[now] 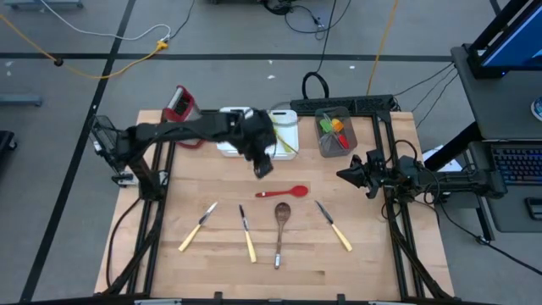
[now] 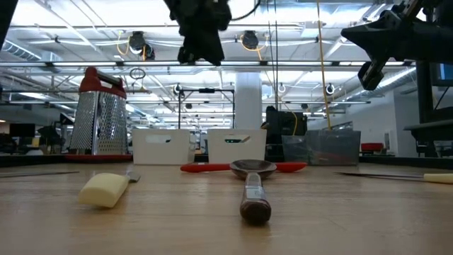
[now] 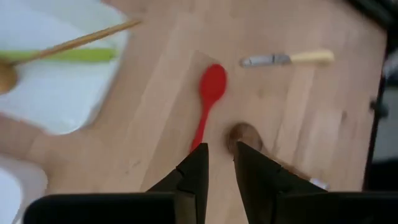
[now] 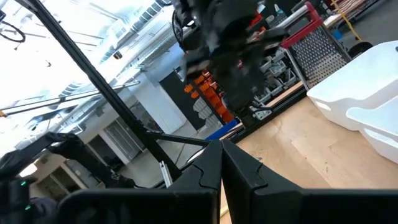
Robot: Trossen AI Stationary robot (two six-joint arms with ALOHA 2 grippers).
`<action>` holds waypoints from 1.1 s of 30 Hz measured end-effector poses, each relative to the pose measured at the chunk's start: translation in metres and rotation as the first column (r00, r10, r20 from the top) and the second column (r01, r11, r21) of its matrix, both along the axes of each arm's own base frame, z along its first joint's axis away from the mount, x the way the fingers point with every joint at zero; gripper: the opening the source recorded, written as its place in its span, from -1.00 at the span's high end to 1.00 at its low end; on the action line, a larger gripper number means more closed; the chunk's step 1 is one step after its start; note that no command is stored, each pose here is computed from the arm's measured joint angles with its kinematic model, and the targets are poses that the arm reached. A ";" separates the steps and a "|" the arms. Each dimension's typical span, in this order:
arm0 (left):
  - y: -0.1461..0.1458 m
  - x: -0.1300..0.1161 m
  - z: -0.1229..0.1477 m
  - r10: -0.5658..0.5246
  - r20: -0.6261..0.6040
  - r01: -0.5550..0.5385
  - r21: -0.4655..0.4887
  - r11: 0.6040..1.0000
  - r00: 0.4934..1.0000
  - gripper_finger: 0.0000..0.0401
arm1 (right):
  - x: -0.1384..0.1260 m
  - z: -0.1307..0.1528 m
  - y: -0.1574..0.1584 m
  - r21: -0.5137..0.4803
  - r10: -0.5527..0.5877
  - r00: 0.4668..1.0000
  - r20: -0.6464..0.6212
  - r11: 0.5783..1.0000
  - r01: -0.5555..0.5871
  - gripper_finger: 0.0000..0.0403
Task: Pick & Place Kitchen Items
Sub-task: Put the red serving spoon into the right white bin
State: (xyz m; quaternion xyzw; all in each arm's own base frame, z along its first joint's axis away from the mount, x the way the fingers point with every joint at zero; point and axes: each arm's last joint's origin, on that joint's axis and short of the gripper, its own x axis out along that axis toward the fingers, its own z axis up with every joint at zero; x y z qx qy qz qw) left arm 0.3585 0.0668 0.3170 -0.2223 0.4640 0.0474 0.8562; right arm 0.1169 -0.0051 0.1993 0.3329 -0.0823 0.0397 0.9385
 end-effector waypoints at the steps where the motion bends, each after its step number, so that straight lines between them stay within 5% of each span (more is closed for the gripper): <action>1: -0.009 0.002 0.000 -0.035 0.000 0.035 0.029 0.999 0.999 0.62 | 0.000 0.000 0.000 0.000 0.000 1.000 0.001 1.000 0.000 1.00; 7: -0.047 0.005 -0.009 -0.129 -0.045 0.136 0.179 0.974 0.991 0.62 | 0.000 0.000 0.000 0.000 0.000 1.000 0.000 1.000 0.000 1.00; 18: -0.063 0.003 -0.061 -0.168 -0.076 0.180 0.183 0.967 0.983 0.58 | 0.000 0.000 0.000 0.000 0.000 1.000 0.000 1.000 0.000 1.00; 33: -0.062 -0.001 -0.110 -0.137 -0.015 0.137 0.256 0.957 0.990 -0.23 | 0.000 0.000 0.000 0.001 0.000 1.000 0.000 1.000 0.000 1.00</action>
